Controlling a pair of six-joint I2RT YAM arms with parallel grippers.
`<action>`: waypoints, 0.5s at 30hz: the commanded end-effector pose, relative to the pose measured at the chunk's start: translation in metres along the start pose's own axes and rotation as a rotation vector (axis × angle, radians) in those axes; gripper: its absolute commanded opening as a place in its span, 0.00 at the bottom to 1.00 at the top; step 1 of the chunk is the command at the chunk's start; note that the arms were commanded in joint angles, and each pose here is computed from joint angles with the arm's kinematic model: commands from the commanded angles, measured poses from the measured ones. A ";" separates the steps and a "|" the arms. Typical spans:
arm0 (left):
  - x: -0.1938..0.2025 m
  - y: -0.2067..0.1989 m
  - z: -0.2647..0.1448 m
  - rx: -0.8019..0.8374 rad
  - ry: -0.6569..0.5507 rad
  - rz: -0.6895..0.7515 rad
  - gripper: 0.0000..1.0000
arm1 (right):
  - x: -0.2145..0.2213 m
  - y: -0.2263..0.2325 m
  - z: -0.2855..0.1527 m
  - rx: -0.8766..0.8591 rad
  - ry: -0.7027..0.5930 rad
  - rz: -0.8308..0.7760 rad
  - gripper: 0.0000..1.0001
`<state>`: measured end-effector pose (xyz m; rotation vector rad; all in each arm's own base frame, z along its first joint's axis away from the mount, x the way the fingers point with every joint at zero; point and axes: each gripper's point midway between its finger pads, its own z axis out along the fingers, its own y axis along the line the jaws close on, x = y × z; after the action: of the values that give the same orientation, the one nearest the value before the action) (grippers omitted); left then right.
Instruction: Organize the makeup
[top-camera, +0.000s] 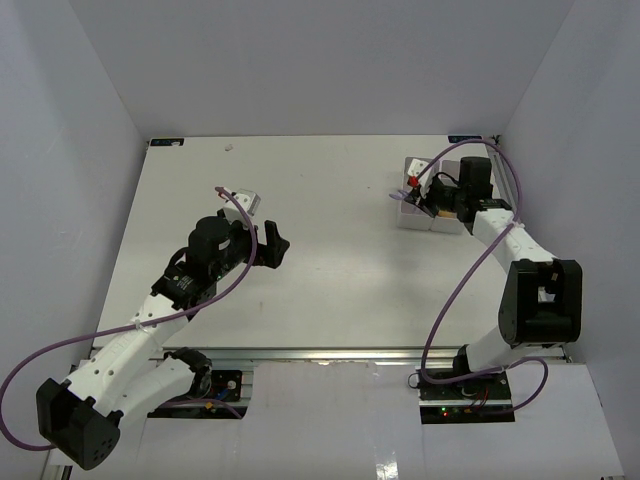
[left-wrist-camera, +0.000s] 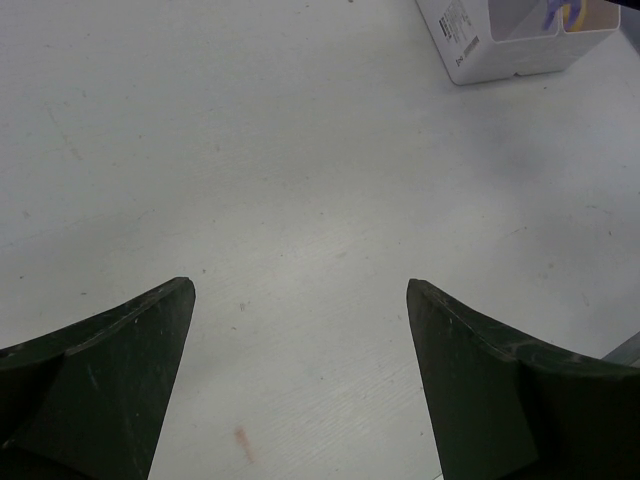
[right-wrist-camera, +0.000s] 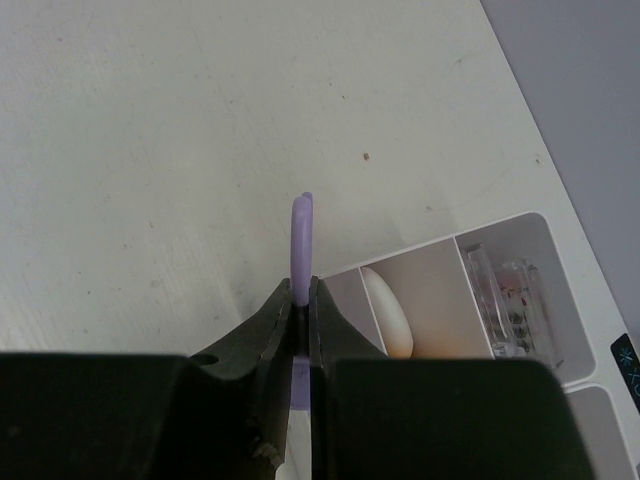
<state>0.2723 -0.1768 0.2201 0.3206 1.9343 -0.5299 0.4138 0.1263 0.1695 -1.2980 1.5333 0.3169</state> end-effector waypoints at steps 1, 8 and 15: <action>-0.002 -0.003 0.000 0.017 -0.011 0.012 0.98 | -0.020 -0.029 0.007 0.061 -0.068 -0.010 0.08; -0.001 -0.003 0.001 0.019 -0.005 0.011 0.98 | -0.011 -0.037 0.013 0.081 -0.062 -0.005 0.08; 0.000 -0.003 0.002 0.019 -0.003 0.012 0.98 | -0.002 -0.042 0.019 0.078 -0.061 0.006 0.10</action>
<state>0.2723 -0.1780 0.2182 0.3278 1.9401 -0.5330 0.4410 0.1265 0.1580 -1.2281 1.5549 0.3273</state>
